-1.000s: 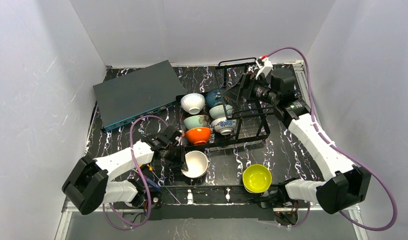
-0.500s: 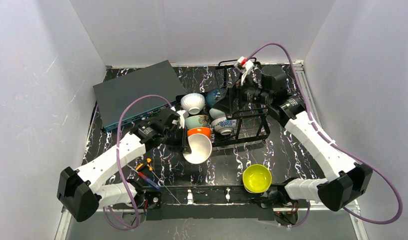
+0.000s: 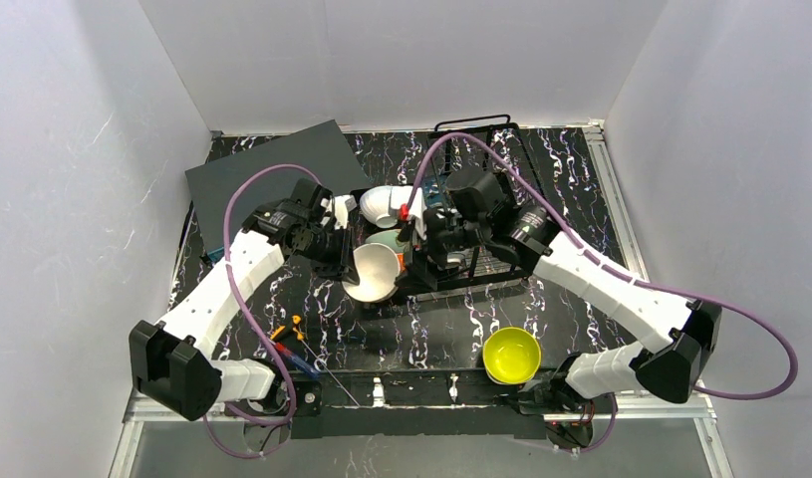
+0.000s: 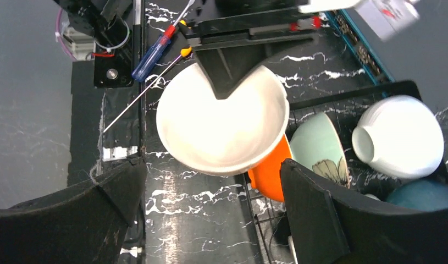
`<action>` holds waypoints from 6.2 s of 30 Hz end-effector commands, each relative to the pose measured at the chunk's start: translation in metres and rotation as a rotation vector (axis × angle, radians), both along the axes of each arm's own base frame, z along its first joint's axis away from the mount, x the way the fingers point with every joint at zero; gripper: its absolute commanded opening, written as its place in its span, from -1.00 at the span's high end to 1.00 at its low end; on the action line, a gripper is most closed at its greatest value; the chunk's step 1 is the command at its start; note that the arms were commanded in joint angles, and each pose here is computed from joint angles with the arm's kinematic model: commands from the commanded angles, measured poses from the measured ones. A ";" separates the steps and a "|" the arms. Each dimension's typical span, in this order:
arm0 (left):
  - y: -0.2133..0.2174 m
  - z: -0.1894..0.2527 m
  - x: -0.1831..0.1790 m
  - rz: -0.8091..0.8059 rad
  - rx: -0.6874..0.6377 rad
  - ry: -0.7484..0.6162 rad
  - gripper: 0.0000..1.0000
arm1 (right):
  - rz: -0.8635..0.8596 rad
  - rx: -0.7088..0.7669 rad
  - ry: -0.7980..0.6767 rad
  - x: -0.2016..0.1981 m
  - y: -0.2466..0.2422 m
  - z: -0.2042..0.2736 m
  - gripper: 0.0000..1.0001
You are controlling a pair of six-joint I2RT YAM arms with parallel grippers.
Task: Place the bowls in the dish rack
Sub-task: Pick up the bowl from the center of the board.
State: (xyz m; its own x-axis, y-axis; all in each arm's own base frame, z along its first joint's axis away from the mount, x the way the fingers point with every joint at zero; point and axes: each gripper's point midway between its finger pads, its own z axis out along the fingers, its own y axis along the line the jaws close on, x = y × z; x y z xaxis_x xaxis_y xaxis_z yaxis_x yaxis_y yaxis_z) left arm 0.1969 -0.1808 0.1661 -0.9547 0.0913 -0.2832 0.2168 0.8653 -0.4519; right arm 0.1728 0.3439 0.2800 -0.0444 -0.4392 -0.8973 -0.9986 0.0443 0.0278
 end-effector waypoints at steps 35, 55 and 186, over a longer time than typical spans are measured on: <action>-0.010 0.042 -0.017 -0.123 -0.111 0.056 0.72 | 0.409 -0.113 -0.485 -0.051 0.041 -0.059 0.97; 0.037 0.127 0.004 -0.036 -0.084 -0.723 -0.96 | 0.323 0.092 -0.221 -0.041 0.036 -0.011 0.97; -0.105 0.199 0.023 -0.123 -0.521 -0.586 1.00 | -1.268 0.188 0.275 0.176 -0.225 -0.020 -0.73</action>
State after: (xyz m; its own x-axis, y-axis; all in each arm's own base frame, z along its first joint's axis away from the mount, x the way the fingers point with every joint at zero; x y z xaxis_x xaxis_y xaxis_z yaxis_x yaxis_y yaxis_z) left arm 0.2219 -0.2811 0.3131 -0.6490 0.0093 -0.7607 0.6052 0.6122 -0.5088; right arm 0.3618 0.1057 0.2678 -0.4731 0.1679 -0.8648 -0.1702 0.9458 0.2767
